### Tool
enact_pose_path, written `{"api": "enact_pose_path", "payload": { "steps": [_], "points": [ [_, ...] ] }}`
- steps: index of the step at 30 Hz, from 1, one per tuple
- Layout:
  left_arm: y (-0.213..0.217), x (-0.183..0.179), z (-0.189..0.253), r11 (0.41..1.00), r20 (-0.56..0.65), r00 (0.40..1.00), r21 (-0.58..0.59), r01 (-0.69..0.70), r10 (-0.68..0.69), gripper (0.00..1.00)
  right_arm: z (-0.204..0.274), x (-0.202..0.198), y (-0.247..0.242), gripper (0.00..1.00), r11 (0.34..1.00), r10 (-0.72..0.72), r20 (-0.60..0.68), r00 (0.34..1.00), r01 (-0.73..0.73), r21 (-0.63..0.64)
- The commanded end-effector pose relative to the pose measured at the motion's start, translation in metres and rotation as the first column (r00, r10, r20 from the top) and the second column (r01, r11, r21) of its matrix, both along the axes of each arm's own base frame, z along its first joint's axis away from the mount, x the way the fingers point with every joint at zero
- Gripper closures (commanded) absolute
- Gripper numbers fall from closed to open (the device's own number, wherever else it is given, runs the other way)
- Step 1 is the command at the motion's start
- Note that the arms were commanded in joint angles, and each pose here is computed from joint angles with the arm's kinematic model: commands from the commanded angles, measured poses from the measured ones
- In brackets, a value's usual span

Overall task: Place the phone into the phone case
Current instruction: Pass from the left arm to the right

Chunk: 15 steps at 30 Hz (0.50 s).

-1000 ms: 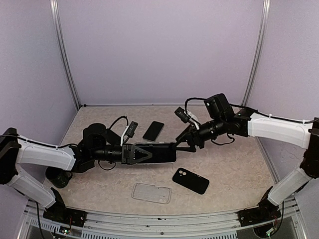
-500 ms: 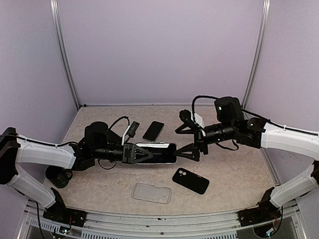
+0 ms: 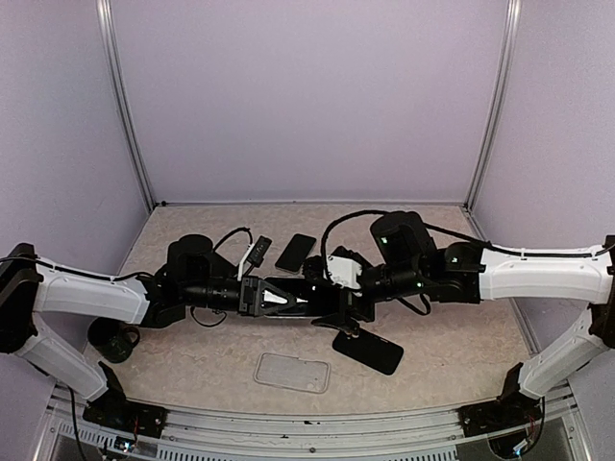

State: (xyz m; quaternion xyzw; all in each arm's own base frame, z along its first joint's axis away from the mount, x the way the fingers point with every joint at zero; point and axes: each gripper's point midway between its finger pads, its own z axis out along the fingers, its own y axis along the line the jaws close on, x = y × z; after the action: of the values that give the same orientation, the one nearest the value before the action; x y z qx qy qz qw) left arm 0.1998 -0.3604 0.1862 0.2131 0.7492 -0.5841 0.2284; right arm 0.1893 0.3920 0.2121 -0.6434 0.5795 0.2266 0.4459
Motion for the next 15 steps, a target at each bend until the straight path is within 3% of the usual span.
{"api": "enact_pose_path", "payload": {
  "steps": [1,15],
  "points": [
    [-0.008,0.001,0.023,0.998,0.048,0.999,-0.054,0.023,-0.020,1.00,-0.007,0.011,0.006,0.01,0.995,-0.046,0.097,0.994,0.054,-0.083],
    [-0.009,0.002,0.018,0.999,0.035,0.999,-0.045,0.023,-0.021,1.00,-0.027,0.014,0.021,0.00,0.981,-0.070,0.183,0.981,0.101,-0.168]
  ]
}}
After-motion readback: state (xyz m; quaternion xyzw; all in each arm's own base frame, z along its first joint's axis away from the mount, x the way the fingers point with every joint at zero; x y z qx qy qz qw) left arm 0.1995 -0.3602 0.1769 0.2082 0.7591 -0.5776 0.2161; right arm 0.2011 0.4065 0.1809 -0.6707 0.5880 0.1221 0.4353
